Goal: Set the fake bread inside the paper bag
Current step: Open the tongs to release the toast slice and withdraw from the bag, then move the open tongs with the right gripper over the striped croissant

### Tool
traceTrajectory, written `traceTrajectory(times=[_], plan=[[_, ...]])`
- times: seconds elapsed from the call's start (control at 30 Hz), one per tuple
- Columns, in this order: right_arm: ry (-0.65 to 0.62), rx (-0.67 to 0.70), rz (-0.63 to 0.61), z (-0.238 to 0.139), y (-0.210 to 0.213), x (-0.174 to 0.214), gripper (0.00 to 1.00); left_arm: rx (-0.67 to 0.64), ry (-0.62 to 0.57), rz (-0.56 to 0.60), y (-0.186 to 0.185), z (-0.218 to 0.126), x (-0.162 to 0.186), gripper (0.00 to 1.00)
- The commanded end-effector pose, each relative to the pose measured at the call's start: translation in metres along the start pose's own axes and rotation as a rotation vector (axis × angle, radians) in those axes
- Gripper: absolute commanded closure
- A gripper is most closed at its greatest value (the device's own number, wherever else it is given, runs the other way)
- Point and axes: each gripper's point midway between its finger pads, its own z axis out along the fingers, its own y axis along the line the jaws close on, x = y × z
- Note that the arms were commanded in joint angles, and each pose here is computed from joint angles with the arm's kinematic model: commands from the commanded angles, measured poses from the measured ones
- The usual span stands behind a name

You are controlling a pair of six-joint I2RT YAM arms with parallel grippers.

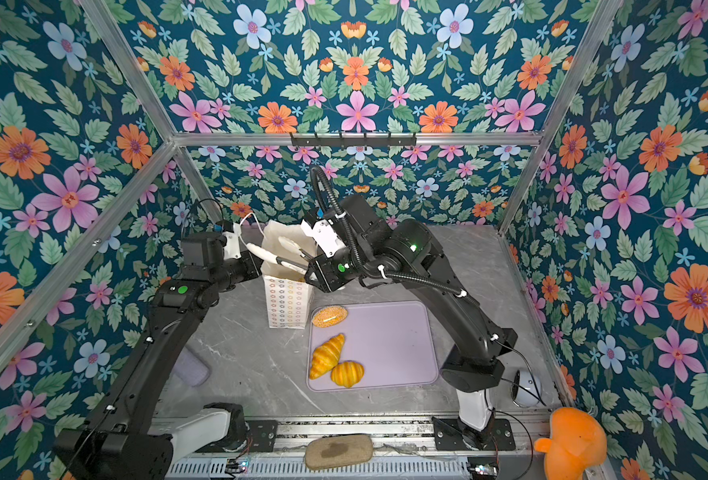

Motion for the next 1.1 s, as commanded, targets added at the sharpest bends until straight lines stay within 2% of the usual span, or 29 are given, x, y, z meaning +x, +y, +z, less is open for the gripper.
traceTrajectory(times=[0.0,0.17,0.33,0.57,0.8,1.07], plan=[[-0.061,-0.036,-0.039,-0.021,0.01,-0.006,0.59,0.008,-0.023,0.007,-0.002,-0.001,-0.007,1.0],[-0.089,-0.094,-0.068,-0.052,0.023,0.002,0.59,0.014,-0.023,0.005,-0.003,0.0,-0.006,1.0],[-0.093,-0.007,-0.062,-0.073,0.007,0.022,0.6,0.015,-0.028,0.005,-0.004,-0.003,-0.007,1.0],[0.001,0.143,-0.003,-0.078,-0.034,0.089,0.62,-0.001,-0.032,0.009,-0.001,-0.004,-0.006,1.0],[0.21,0.25,0.007,-0.061,-0.071,0.172,0.65,0.004,-0.024,0.005,-0.001,-0.004,-0.004,1.0],[0.402,0.225,-0.125,-0.03,-0.085,0.232,0.66,0.002,-0.022,0.001,0.0,-0.004,-0.001,1.0]])
